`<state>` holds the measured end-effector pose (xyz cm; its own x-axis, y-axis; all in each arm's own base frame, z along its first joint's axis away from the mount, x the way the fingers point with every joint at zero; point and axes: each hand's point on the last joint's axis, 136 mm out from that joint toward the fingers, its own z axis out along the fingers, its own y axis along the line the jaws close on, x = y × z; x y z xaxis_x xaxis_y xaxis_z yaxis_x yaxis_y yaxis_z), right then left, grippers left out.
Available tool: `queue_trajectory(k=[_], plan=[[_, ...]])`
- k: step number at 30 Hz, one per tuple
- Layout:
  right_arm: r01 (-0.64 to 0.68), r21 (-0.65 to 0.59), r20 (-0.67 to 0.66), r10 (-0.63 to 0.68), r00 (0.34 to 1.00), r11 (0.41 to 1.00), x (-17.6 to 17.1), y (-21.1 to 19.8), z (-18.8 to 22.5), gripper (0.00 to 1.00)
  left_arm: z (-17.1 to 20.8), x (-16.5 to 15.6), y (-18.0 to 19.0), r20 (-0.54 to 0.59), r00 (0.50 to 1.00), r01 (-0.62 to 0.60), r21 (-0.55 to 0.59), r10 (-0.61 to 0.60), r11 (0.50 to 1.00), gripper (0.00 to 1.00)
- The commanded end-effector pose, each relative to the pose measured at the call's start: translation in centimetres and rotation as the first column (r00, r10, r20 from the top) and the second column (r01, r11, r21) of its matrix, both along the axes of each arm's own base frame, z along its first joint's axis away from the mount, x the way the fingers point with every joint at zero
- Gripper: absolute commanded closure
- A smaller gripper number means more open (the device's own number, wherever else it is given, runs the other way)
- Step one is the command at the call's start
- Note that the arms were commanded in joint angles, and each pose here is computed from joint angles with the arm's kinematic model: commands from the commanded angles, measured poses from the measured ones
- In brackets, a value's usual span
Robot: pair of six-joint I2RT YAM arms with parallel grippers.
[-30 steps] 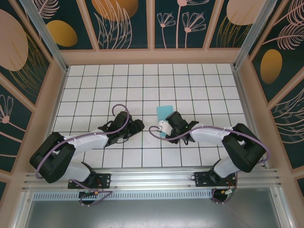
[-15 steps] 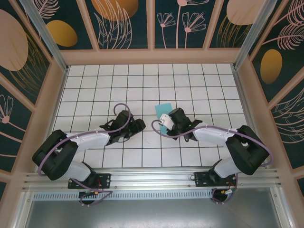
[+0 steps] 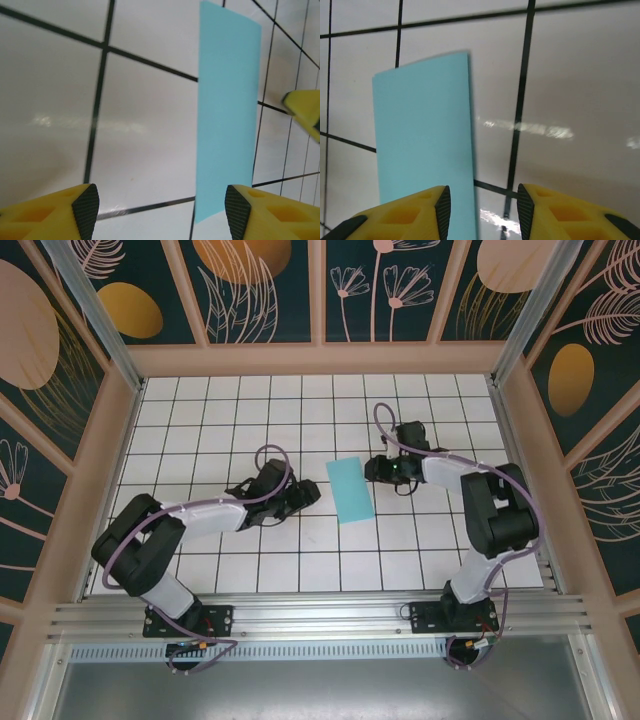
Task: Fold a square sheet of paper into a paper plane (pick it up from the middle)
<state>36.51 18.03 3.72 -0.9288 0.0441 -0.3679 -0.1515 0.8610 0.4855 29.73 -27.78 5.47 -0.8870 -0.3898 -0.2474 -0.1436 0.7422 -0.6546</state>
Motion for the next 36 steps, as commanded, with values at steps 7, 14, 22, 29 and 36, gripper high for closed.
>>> queue_trajectory(k=[7,14,22,29,36], plan=[[0.013,0.238,-0.197,0.035,0.98,0.971,-2.4,3.2,-0.8,0.65,0.7,2.9,-3.4,0.029,0.998,0.06,-0.037,-0.059,0.997,0.3],[-0.033,0.306,-0.206,0.1,0.974,0.952,-5.2,4.6,0.0,0.74,0.3,3.0,-3.6,0.017,0.998,0.061,-0.04,-0.061,0.997,0.3],[-0.128,0.378,-0.127,0.189,0.974,0.917,-6.7,6.4,3.7,0.72,0.0,2.8,-3.4,0.004,0.998,0.058,-0.039,-0.058,0.998,0.3],[0.013,0.174,-0.126,0.009,0.992,0.985,-4.3,2.4,1.3,0.72,-0.1,2.6,-4.0,-0.009,0.997,0.072,-0.07,-0.073,0.995,0.31],[0.048,0.18,-0.184,-0.015,0.983,0.983,-4.4,2.2,-1.0,0.73,-0.2,2.6,-4.7,-0.022,0.996,0.088,-0.09,-0.09,0.992,0.32]])
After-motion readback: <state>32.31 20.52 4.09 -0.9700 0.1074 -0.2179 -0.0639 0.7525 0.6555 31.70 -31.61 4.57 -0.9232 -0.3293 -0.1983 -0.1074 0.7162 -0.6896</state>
